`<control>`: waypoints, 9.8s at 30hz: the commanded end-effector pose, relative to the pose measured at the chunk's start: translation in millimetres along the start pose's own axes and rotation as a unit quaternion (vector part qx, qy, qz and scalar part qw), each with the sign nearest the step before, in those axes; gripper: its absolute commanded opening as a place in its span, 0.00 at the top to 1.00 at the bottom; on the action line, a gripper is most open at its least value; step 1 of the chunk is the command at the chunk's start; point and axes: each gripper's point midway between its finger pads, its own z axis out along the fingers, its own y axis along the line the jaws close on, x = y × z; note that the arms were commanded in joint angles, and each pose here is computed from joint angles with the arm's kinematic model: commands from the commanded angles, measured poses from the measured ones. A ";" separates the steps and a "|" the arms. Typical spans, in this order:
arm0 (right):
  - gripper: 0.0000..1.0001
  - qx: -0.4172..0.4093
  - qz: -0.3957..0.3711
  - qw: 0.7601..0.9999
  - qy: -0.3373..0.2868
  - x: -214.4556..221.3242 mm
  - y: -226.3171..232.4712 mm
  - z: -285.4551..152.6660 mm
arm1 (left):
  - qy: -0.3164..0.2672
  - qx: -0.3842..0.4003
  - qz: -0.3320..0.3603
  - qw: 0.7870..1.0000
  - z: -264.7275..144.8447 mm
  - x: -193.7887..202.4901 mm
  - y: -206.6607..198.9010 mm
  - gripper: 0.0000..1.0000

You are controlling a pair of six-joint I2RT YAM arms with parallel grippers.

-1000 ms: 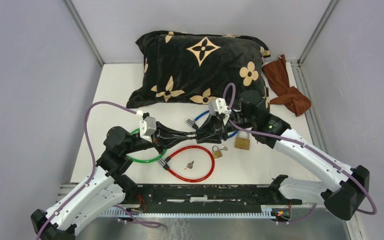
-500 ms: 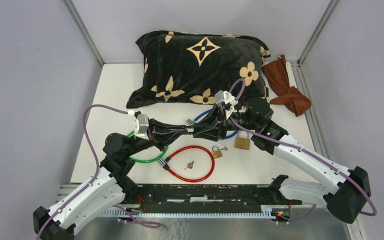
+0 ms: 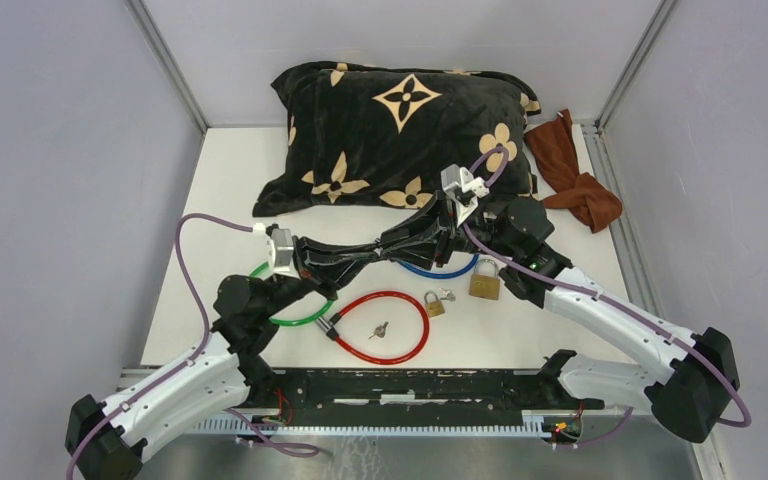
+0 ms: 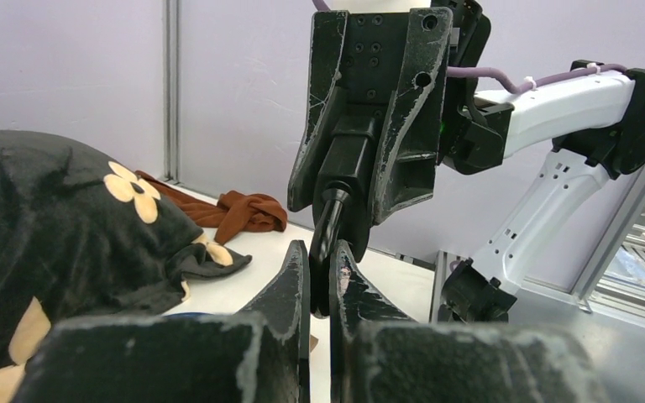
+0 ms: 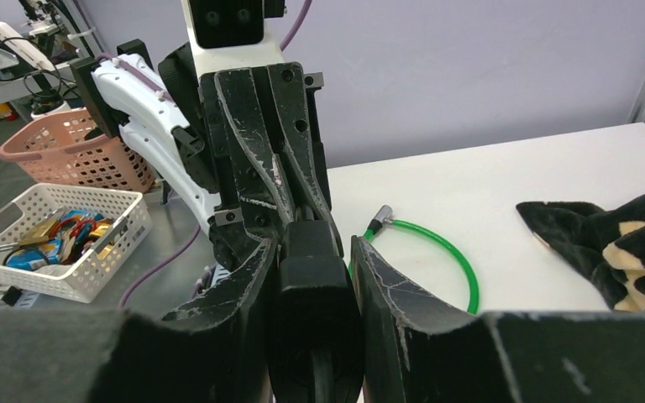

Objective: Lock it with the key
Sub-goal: Lock the lock.

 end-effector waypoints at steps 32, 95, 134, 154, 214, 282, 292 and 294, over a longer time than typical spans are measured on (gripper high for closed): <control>1.00 -0.058 0.029 0.997 0.036 50.9 0.4 28.1 | 0.036 0.046 -0.072 0.996 23.6 -12.8 -17.9 0.98; 1.00 -0.033 0.031 0.994 0.095 95.6 -6.4 1.5 | 0.029 0.014 0.012 0.999 22.4 -49.6 4.4 0.98; 1.00 -0.028 0.028 0.982 0.182 148.7 -33.0 14.3 | 0.020 0.113 0.110 0.987 42.6 -62.1 -27.9 0.98; 1.00 -0.082 0.022 0.995 0.056 99.0 -19.2 21.2 | 0.062 0.186 -0.031 0.980 31.7 -80.1 -74.8 0.98; 1.00 -0.063 -0.003 0.996 0.067 101.5 -38.0 38.9 | 0.149 0.184 -0.074 0.969 31.8 -7.6 -81.1 0.98; 1.00 0.148 0.151 0.973 0.094 135.3 -77.0 -15.1 | 0.263 0.014 0.175 0.949 -67.7 54.5 20.5 0.00; 1.00 0.233 0.214 0.949 0.004 113.7 -101.0 -15.8 | 0.273 -0.038 0.332 0.902 -36.1 65.3 64.4 0.00; 1.00 0.219 0.228 0.948 -0.013 108.6 -97.3 -12.4 | 0.272 -0.019 0.398 0.876 -26.2 72.0 64.1 0.00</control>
